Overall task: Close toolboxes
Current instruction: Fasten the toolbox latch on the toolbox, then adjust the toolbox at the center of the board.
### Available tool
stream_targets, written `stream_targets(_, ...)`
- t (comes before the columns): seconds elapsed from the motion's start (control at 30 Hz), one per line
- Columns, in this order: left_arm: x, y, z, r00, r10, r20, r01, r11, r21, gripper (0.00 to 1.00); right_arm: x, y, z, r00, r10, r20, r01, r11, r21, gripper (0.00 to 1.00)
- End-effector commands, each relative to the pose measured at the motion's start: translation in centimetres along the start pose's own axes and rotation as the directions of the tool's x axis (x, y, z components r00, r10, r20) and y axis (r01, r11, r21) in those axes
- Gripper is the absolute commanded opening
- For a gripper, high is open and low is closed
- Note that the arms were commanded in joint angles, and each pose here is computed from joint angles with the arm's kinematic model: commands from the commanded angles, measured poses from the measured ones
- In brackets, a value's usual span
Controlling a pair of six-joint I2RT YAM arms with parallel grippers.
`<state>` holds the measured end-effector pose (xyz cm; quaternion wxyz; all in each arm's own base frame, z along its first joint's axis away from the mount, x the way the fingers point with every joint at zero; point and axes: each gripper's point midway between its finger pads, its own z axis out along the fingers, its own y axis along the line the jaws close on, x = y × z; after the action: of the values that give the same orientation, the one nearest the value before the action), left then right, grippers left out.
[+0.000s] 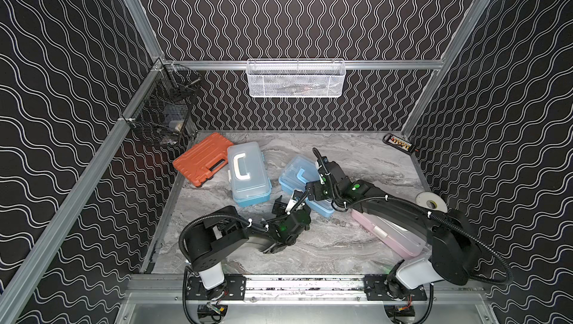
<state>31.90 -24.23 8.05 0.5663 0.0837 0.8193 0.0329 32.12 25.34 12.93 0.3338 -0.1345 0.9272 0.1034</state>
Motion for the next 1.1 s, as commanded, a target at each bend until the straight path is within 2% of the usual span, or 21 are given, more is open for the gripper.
stream_targets(0.0, -1.8, -0.1, 0.0, 0.998, -0.048, 0.036, 0.047, 0.999, 0.020, 0.99, 10.1, -1.1, -0.5, 0.917, 0.023, -0.398, -0.020, 1.000, 0.011, 0.94)
stream_targets(0.27, -2.4, 1.2, 0.4, 0.995, -0.103, 0.014, 0.103, 0.994, 0.035, 0.99, 10.8, -1.2, -0.3, 0.913, 0.040, -0.406, -0.038, 0.999, 0.013, 0.92)
stream_targets(0.73, -3.3, -0.4, 1.4, 0.992, -0.125, -0.035, 0.128, 0.989, 0.074, 0.99, 11.2, -0.9, 0.0, 0.905, 0.043, -0.423, -0.047, 0.999, 0.002, 0.89)
stream_targets(0.87, -3.7, -0.4, 1.4, 0.990, -0.135, -0.031, 0.137, 0.987, 0.082, 0.99, 10.3, -0.7, -0.4, 0.914, 0.038, -0.404, -0.044, 0.999, -0.007, 0.89)
stream_targets(1.07, -3.9, -0.1, 1.5, 0.988, -0.150, -0.030, 0.152, 0.985, 0.085, 0.99, 6.6, -0.1, -1.7, 0.945, 0.020, -0.326, -0.027, 1.000, -0.016, 0.90)
